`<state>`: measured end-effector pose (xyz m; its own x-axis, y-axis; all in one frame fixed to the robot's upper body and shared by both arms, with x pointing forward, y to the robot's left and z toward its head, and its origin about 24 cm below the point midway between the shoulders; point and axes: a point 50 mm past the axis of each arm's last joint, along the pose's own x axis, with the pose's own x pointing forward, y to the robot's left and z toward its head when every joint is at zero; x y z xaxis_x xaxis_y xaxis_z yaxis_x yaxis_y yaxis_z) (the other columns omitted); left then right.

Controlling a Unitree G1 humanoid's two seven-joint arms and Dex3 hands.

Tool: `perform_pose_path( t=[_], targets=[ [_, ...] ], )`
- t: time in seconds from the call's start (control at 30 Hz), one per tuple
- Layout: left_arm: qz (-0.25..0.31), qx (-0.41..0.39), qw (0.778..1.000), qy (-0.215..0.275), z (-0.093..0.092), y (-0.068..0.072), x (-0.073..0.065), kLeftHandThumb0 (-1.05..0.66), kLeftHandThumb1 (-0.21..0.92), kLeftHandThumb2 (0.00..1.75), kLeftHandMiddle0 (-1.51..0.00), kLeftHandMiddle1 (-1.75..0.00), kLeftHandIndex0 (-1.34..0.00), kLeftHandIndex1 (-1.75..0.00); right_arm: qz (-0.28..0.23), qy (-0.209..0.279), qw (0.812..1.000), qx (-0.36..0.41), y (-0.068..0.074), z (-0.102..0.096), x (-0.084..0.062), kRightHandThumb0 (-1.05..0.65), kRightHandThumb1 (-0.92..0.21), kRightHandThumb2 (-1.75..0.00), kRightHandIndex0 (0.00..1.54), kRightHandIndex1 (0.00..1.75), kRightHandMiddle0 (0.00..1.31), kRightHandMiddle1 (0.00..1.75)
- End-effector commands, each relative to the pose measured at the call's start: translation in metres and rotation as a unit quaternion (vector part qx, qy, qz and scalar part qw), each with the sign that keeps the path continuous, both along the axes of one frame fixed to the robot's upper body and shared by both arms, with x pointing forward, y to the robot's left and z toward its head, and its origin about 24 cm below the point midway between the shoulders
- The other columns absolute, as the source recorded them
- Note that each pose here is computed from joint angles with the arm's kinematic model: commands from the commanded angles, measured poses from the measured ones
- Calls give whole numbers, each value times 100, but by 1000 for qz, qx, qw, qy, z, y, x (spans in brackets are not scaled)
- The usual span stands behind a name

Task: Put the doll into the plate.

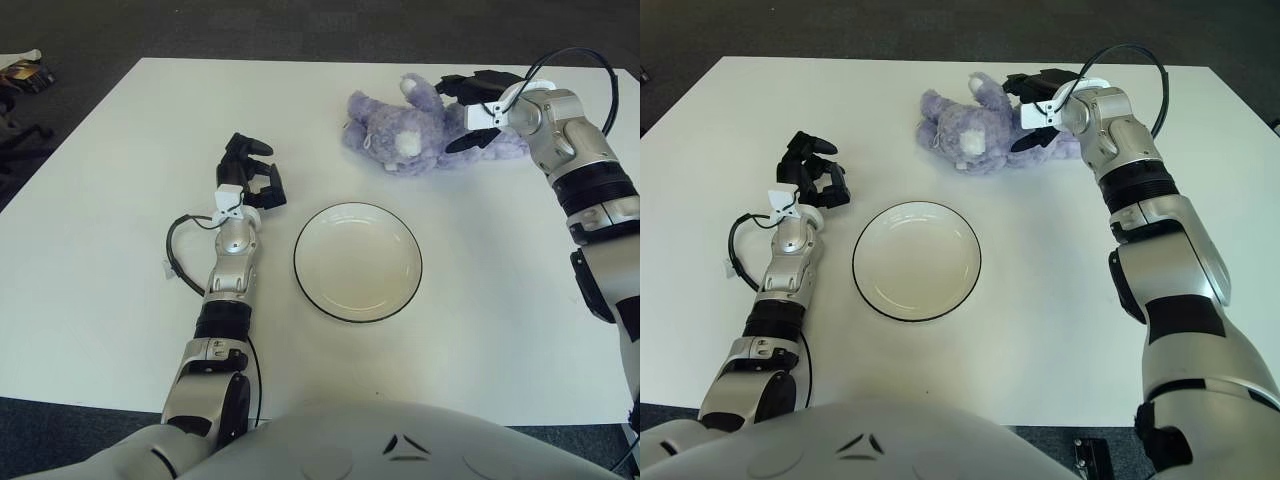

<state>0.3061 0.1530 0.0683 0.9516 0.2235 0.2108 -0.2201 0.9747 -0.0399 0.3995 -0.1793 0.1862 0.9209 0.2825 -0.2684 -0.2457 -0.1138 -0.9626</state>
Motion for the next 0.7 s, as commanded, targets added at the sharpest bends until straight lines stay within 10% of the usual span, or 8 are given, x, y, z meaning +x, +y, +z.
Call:
perform_pose_path(
  t=[0.0, 0.67],
  targets=[
    [6, -2, 999, 35, -21, 1, -11, -1, 22, 144, -57, -175, -56, -175, 4, -11, 1000, -3, 4, 5, 3, -76, -55, -68, 1, 64, 0, 56],
    [9, -10, 999, 38, -20, 0, -13, -1, 23, 142, -56, -175, -55, -175, 2, -20, 1000, -8, 11, -8, 8, -90, -65, -54, 2, 69, 0, 54]
  ],
)
